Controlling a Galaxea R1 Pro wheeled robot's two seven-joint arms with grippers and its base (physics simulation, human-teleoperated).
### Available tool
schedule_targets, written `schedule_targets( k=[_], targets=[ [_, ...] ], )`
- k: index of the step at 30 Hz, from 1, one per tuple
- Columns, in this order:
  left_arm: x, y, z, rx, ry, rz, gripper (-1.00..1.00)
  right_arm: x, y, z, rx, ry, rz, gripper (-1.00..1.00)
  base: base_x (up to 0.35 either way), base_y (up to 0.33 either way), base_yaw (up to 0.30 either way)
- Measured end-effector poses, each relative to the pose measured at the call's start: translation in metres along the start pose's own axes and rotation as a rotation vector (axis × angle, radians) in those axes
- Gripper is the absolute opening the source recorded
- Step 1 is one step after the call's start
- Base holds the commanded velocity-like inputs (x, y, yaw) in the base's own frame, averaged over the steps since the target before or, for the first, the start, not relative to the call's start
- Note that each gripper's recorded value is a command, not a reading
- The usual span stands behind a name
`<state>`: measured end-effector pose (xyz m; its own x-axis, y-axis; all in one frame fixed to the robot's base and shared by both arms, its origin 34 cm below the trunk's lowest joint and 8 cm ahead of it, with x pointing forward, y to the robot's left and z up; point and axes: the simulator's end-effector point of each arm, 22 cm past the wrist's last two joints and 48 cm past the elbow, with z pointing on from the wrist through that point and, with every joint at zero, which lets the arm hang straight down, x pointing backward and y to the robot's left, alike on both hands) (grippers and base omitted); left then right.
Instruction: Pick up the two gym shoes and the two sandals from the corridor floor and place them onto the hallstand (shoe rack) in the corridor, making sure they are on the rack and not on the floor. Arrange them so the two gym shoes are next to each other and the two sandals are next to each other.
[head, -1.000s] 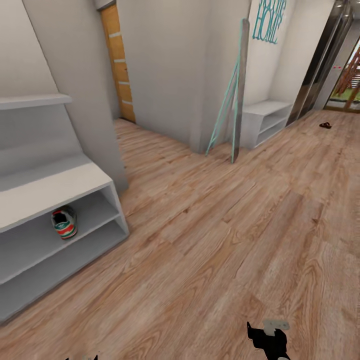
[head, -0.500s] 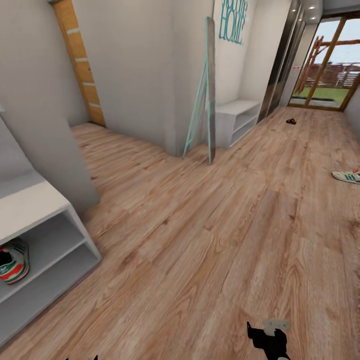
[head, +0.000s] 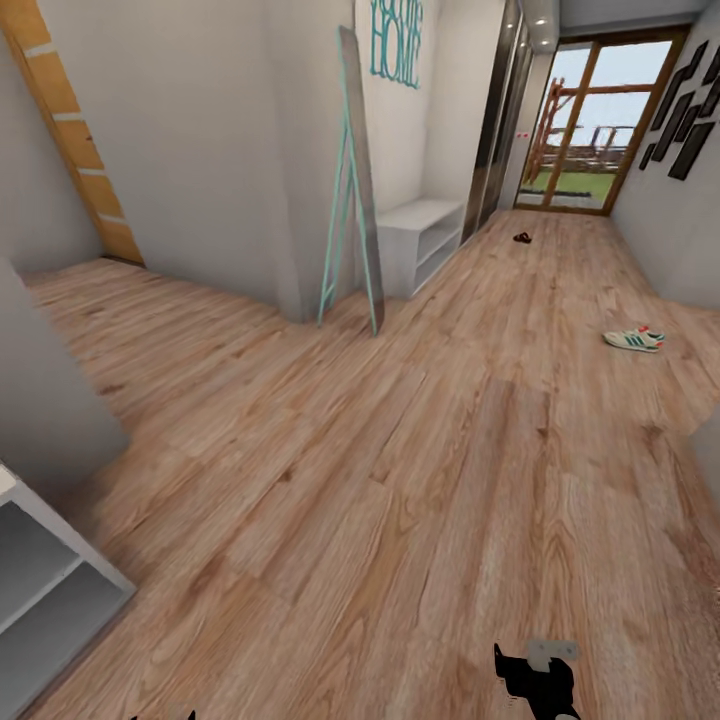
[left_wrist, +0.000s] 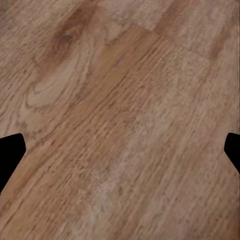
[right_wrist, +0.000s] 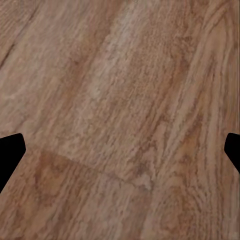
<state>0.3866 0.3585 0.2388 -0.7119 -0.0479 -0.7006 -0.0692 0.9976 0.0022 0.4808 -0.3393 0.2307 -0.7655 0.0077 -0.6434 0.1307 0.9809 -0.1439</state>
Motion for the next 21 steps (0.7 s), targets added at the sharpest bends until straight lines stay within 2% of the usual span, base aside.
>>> schedule_targets(
  k=[21],
  targets=[
    [-0.0003,0.0009,0.0,-0.003,-0.001,-0.004,1.0,-0.0001,0.0003,0.0,0.0,0.0,-0.001,1.0,0.339,0.0,-0.3]
  ],
)
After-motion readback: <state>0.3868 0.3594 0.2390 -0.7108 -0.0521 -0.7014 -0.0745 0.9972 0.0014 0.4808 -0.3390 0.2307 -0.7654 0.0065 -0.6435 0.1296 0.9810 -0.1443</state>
